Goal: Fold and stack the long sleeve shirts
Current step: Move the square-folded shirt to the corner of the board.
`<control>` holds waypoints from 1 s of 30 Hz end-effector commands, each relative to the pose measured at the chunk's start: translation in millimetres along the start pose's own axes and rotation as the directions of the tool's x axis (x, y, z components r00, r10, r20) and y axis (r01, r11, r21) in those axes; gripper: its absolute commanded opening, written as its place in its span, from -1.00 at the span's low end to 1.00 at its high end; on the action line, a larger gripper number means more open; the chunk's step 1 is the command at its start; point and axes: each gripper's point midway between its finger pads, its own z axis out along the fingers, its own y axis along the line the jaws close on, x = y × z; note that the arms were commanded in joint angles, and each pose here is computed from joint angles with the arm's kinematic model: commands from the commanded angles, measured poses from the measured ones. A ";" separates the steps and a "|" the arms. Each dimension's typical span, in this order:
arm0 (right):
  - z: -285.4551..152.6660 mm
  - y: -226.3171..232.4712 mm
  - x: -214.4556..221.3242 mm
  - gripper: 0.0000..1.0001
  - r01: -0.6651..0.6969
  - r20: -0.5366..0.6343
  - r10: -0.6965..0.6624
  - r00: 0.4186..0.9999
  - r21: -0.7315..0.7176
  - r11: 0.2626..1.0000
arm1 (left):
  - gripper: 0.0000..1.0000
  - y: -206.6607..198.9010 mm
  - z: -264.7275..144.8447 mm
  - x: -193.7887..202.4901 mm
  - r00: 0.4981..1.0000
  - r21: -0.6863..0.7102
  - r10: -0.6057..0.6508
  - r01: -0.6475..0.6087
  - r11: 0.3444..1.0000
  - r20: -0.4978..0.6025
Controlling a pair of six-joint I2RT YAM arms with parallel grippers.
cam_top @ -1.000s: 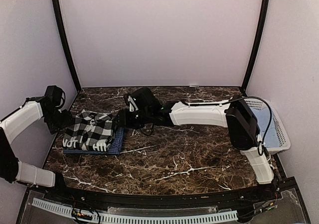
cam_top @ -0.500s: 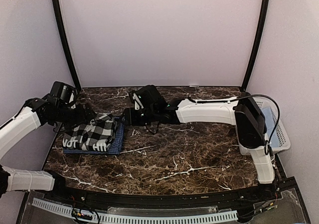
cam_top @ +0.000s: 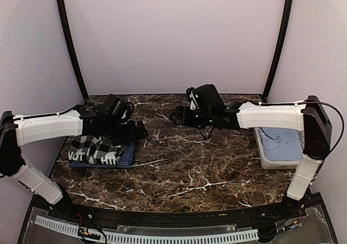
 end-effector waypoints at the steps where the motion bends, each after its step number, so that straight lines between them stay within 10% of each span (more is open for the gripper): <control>1: -36.9 -17.3 -24.6 0.69 0.008 0.123 -0.017 0.992 0.067 0.998 | 0.98 -40.7 18.4 -21.9 0.998 0.074 0.004 -0.009 0.997 0.057; 6: -72.1 -39.1 -32.2 0.97 0.032 0.175 -0.062 0.983 0.170 0.985 | 0.98 -47.3 61.8 -16.6 0.998 0.016 0.056 -0.057 0.998 0.013; 30: -170.3 -66.1 -47.7 0.97 -0.017 0.398 -0.074 0.914 0.220 0.975 | 0.98 65.1 124.9 0.9 0.994 -0.265 -0.105 0.093 0.960 -0.033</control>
